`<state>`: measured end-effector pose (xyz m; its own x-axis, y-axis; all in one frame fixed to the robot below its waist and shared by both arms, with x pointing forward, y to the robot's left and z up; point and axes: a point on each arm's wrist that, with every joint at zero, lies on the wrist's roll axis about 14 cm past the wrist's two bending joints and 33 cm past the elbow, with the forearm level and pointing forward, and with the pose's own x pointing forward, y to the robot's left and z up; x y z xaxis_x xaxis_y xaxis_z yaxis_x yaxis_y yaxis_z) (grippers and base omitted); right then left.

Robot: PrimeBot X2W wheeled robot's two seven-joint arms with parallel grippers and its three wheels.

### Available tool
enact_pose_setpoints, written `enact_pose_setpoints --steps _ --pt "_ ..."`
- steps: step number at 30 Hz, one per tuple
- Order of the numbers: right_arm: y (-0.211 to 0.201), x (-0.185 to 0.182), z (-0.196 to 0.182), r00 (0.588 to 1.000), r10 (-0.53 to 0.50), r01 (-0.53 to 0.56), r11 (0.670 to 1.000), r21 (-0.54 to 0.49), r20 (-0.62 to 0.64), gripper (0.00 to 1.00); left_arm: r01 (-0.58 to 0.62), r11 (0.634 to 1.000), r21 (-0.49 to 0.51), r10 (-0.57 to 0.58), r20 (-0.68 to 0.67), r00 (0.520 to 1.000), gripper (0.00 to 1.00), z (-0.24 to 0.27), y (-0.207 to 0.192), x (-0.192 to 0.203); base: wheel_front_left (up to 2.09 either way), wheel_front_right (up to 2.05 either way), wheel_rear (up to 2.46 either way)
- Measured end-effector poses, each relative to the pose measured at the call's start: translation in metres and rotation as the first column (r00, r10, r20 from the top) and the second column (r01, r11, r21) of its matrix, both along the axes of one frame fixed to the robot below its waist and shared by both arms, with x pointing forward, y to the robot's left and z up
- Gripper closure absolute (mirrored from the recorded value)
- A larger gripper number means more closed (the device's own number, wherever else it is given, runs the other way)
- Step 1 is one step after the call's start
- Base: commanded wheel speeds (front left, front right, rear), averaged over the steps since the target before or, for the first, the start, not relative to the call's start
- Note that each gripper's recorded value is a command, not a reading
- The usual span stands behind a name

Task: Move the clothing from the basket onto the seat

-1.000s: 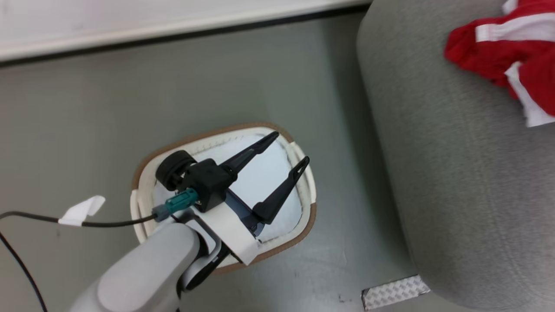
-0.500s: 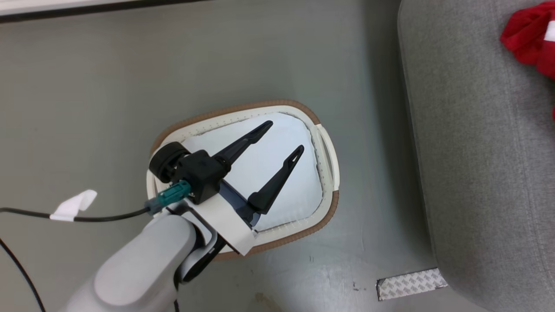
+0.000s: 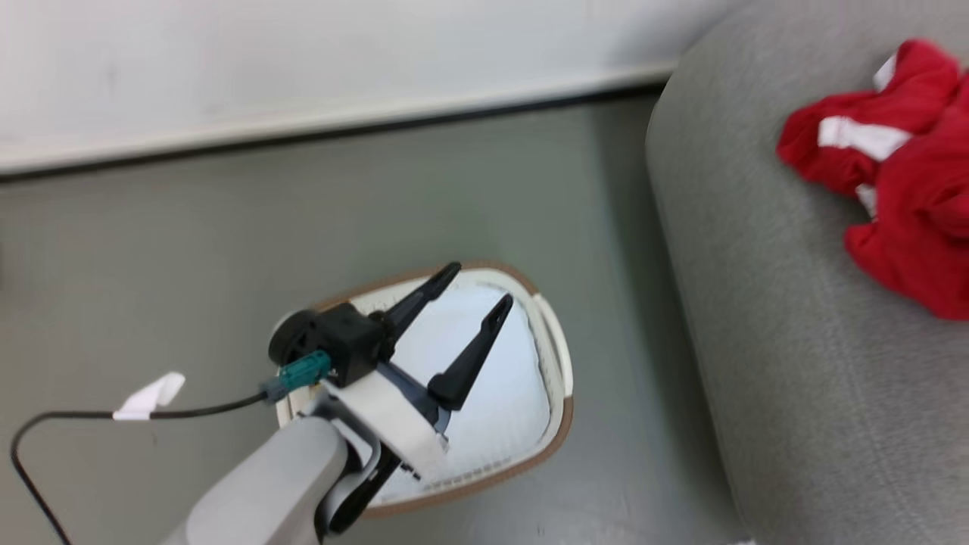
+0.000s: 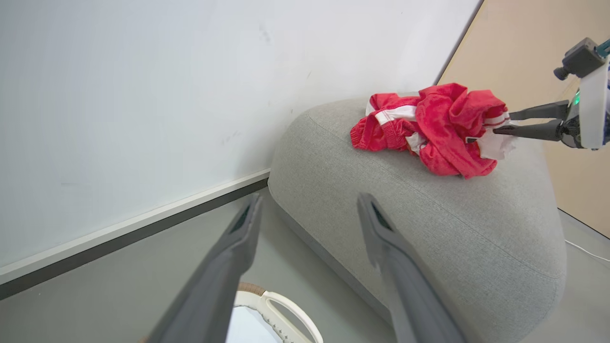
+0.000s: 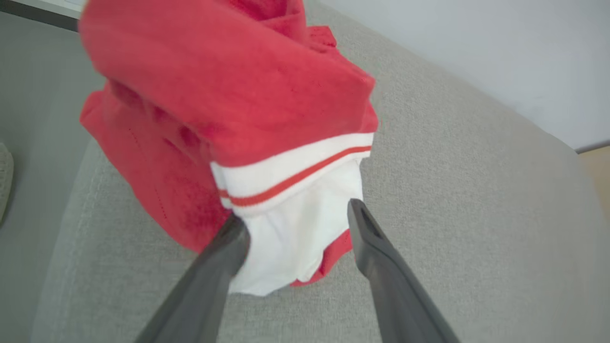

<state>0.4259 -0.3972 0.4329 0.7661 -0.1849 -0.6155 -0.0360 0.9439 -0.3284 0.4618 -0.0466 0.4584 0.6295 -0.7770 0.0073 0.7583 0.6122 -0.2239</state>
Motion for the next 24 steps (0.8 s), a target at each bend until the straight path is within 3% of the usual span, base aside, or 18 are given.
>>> enact_pose_setpoints --steps 7,15,19,24 --pt "-0.001 -0.037 0.044 1.0 -0.008 0.009 1.0 0.02 -0.028 0.0 -0.046 0.999 0.003 0.046 0.042 0.998 0.0 0.032 0.009 -0.024 0.0 0.0 0.0" --pt "0.019 -0.048 0.122 0.978 0.085 -0.085 0.996 -0.007 0.19 0.0 -0.157 0.987 -0.019 0.158 0.129 0.979 0.0 0.076 0.036 -0.042 0.0 0.0 0.0" --pt "0.051 -0.044 0.159 0.93 0.165 -0.174 0.985 -0.003 0.329 0.0 -0.264 0.964 -0.042 0.267 0.181 0.947 0.0 0.1 0.066 -0.042 0.0 0.0 0.0" --pt "0.121 -0.026 0.191 0.81 0.251 -0.343 0.936 0.082 0.53 0.0 -0.431 0.9 -0.059 0.433 0.227 0.873 0.0 0.117 0.122 -0.038 0.0 0.0 0.0"
